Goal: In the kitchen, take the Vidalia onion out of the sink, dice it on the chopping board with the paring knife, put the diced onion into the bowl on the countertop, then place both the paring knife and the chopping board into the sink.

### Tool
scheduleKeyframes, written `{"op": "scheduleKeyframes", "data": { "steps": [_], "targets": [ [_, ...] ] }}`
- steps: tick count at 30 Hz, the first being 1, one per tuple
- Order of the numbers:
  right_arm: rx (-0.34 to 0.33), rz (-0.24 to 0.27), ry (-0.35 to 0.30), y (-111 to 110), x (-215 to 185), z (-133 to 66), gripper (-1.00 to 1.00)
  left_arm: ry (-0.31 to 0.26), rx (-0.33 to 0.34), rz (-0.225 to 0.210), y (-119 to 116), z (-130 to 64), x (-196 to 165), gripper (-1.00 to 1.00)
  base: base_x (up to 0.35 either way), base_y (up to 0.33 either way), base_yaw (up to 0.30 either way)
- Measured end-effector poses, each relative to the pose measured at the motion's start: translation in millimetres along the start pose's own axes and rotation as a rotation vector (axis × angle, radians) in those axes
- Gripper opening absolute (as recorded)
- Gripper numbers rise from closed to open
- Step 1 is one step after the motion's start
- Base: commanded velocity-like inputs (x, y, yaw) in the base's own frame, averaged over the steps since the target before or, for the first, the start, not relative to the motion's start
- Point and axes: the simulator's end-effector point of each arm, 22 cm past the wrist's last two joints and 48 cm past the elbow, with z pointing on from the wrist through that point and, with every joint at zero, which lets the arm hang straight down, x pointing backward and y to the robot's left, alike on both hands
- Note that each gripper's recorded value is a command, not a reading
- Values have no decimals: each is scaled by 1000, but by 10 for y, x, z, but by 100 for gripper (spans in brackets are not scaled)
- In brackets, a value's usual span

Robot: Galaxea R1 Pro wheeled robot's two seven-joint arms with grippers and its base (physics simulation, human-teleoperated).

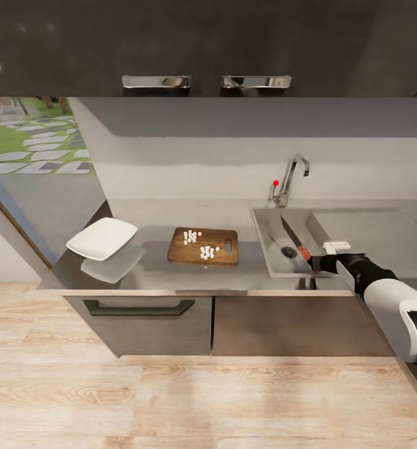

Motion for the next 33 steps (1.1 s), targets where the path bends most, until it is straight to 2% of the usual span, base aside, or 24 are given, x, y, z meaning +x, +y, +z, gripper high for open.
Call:
{"op": "scheduleKeyframes", "data": {
  "steps": [2, 15, 21, 33],
  "targets": [
    [-2, -5, 28, 5, 131, 22, -100, 0, -8, 2, 61, 8, 1, 100, 300, 0, 0],
    [-5, -3, 49, 23, 230, 45, -100, 2, -18, 4, 148, 20, 10, 100, 296, -11, 0],
    [-10, 3, 89, 44, 419, 87, -100, 5, -18, 6, 147, 23, 25, 100, 32, -11, 0],
    [-14, 2, 117, 85, 574, 170, -100, 22, -18, 9, 154, 32, 102, 100, 48, -37, 0]
  ]
}}
